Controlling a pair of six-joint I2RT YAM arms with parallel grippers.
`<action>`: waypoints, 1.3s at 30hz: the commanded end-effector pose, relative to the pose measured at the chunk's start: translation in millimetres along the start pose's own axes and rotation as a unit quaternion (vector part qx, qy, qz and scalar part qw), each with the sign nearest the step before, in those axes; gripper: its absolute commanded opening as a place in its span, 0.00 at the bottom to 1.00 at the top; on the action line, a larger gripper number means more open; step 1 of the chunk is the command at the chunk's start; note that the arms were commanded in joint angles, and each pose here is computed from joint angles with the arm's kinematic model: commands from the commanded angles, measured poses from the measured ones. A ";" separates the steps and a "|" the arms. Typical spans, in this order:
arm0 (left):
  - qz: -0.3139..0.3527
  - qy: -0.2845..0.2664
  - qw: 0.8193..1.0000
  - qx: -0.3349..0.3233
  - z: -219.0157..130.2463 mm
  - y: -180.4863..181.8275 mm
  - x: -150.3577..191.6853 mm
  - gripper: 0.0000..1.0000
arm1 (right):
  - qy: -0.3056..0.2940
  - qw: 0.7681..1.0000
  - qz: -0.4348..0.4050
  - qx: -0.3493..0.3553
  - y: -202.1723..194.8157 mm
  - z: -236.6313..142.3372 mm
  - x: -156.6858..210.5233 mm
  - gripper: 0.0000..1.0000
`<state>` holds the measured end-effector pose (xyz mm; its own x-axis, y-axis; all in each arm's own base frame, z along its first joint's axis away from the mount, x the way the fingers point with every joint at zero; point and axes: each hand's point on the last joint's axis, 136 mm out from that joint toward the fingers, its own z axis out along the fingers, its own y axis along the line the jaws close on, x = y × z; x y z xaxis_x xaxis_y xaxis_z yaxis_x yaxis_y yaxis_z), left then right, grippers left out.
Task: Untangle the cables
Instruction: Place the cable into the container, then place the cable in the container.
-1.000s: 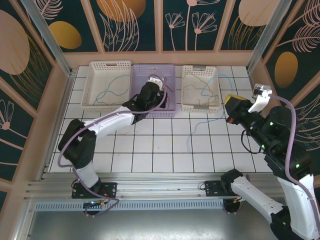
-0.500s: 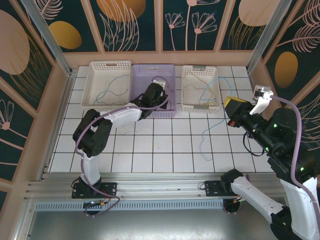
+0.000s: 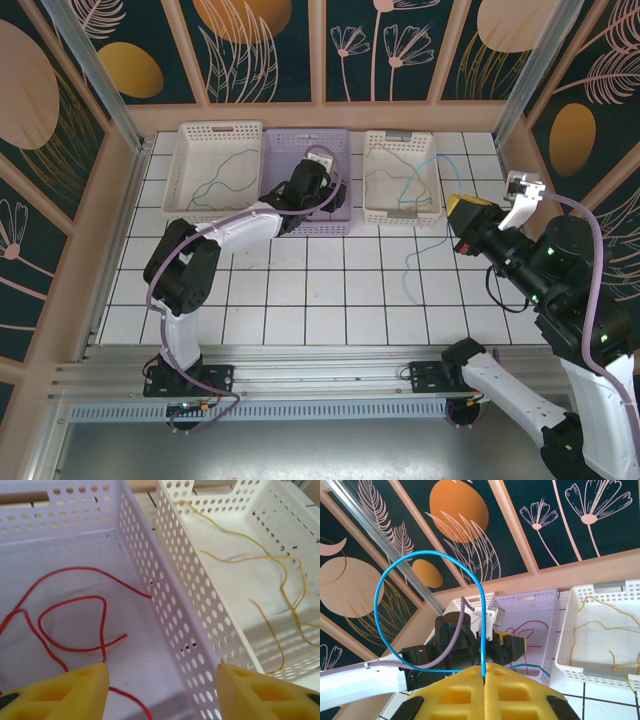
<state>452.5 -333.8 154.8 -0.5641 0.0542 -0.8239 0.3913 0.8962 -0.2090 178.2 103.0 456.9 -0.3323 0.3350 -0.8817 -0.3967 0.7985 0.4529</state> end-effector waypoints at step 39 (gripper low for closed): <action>-0.109 -0.240 0.961 -0.086 -368.8 96.2 -17.2 0.98 | 0.031 0.970 -0.036 -0.238 157.4 325.7 -57.5 0.00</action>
<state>234.5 -100.1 362.6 -0.1782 -0.3426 -0.9224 0.2215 0.8994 -0.3768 415.3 363.5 516.8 -0.3757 0.2315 -0.8974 -0.7183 0.5391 0.4398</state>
